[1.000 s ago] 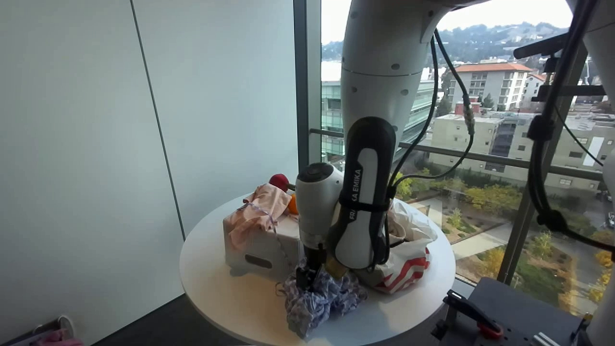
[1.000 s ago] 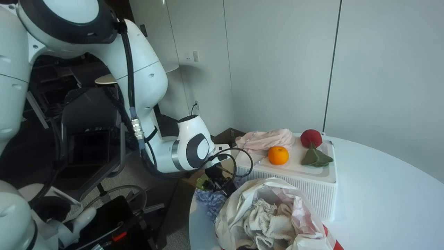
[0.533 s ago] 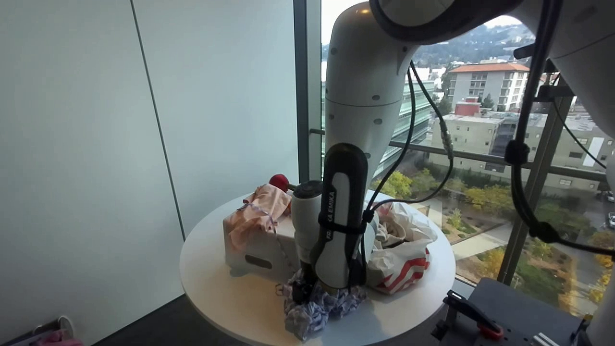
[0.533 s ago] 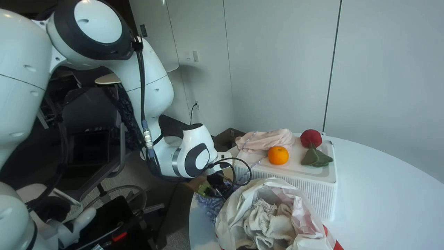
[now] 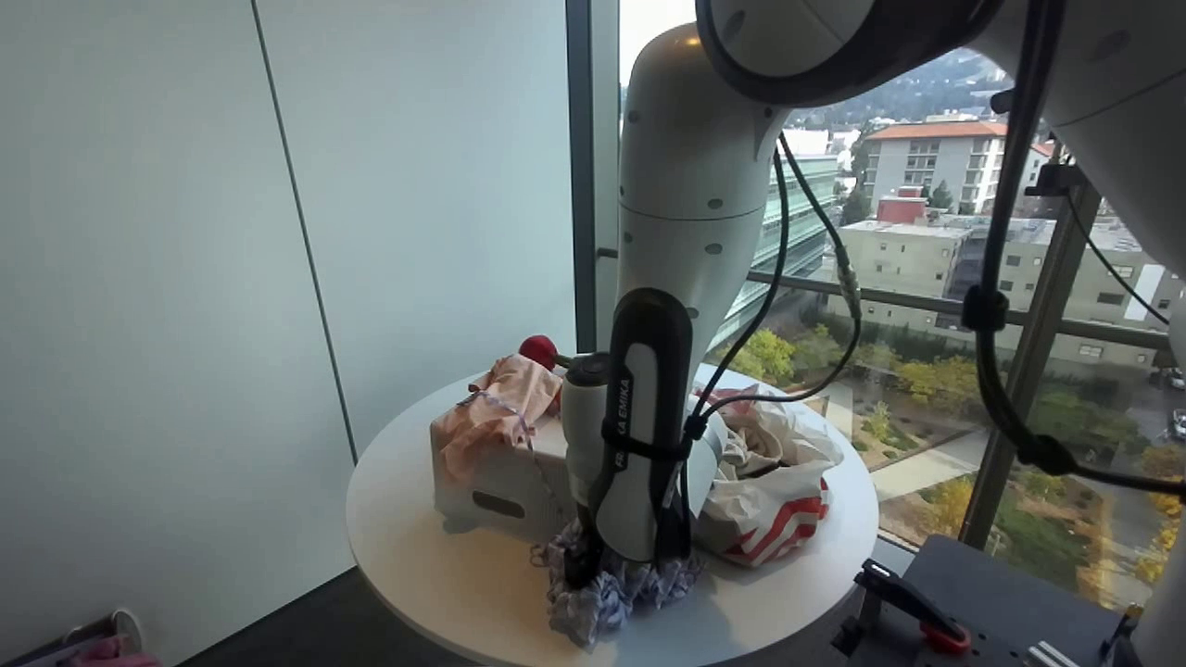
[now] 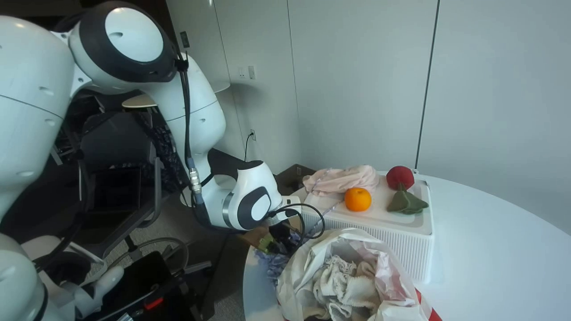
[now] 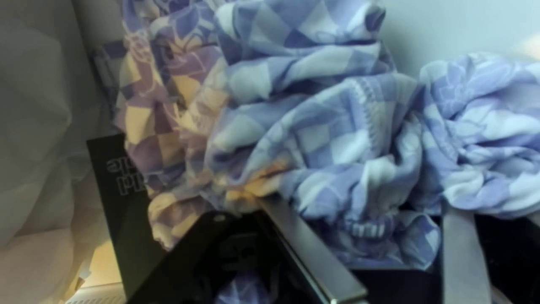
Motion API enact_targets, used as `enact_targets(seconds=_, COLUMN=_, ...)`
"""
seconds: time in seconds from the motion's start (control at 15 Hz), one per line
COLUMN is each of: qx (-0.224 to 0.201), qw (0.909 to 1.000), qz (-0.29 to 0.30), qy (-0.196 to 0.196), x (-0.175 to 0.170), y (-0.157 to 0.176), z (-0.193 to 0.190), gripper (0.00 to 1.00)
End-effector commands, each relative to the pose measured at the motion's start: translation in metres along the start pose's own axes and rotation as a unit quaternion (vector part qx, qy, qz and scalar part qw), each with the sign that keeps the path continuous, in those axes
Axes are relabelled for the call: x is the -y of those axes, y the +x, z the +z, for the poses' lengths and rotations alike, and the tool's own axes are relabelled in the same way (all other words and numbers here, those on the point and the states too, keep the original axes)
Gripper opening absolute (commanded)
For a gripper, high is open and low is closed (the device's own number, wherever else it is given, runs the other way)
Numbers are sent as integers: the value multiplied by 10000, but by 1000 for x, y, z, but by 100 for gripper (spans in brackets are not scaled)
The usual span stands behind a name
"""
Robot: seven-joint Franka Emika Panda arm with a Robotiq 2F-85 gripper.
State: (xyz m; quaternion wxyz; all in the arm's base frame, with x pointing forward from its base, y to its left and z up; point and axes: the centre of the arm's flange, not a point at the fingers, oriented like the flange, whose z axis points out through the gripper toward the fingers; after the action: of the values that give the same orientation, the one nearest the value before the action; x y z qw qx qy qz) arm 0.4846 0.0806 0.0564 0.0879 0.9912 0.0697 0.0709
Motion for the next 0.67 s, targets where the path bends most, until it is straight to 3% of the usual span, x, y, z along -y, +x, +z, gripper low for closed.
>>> enact_targets(seconds=0.0, qx=-119, qw=9999, qz=-31, qy=89, x=5, y=-8, z=-5, gripper=15)
enact_targets(seconds=0.13, qx=-129, qw=9997, qz=-60, qy=219, x=2, y=-16, z=-17, gripper=6)
enact_targets(seconds=0.6, qx=-666, qw=9973, qz=-25, qy=305, x=-11, y=-73, z=-75, gripper=8)
